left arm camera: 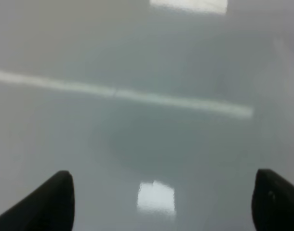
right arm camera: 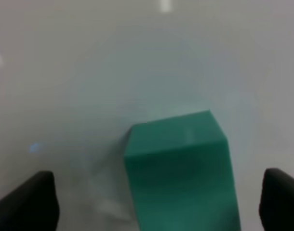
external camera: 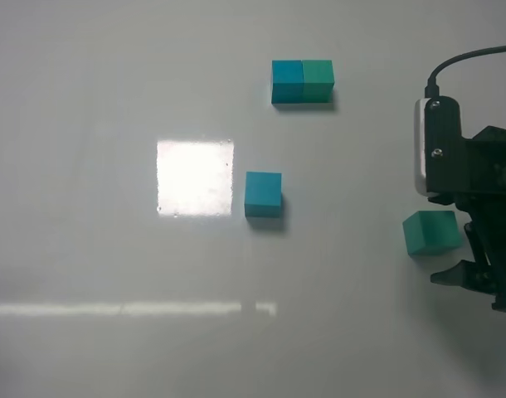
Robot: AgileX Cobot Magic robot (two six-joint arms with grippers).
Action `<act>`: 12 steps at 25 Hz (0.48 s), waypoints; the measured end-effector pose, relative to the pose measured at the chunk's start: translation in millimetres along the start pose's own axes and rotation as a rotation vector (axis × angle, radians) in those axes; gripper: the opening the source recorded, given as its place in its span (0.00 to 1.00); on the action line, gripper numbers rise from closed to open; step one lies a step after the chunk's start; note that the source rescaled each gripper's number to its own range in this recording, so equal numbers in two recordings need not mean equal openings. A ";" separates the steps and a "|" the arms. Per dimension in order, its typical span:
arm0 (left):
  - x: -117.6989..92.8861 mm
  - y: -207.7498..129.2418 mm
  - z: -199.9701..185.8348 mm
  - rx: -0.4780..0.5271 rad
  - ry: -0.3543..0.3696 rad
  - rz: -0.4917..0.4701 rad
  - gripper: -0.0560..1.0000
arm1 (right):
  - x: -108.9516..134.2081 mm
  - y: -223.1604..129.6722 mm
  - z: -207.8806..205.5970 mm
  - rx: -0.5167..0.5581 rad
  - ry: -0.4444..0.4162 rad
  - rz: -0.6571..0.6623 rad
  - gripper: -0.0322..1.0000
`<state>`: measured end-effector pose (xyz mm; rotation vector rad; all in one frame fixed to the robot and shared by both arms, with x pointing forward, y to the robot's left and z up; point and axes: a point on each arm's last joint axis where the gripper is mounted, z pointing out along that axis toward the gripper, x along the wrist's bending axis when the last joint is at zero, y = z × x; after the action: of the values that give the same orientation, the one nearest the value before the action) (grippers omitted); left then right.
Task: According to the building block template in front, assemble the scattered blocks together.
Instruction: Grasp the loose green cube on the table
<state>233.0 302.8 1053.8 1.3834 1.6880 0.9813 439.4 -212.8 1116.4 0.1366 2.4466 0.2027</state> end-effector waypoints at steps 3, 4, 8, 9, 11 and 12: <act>0.0 0.0 0.0 0.000 0.000 0.000 0.75 | -2.6 0.6 5.1 0.016 -0.013 -0.034 1.00; 0.0 0.0 0.0 0.000 0.000 0.000 0.75 | -3.2 0.6 7.1 0.024 -0.014 -0.045 1.00; 0.0 0.0 0.0 0.000 0.000 0.000 0.75 | -4.2 2.3 14.2 0.033 -0.008 -0.061 1.00; 0.0 0.0 0.0 0.000 0.000 0.000 0.75 | -4.3 2.7 16.0 0.036 -0.005 -0.066 0.99; 0.0 0.0 0.0 0.000 0.000 0.000 0.75 | -4.5 3.3 18.8 0.040 -0.001 -0.072 0.93; 0.0 0.0 0.0 0.000 0.000 0.000 0.75 | -4.5 3.5 19.9 0.041 0.001 -0.073 0.90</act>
<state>233.0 302.8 1053.8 1.3834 1.6880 0.9813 455.7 -207.8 1104.7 0.0649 2.4531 0.1200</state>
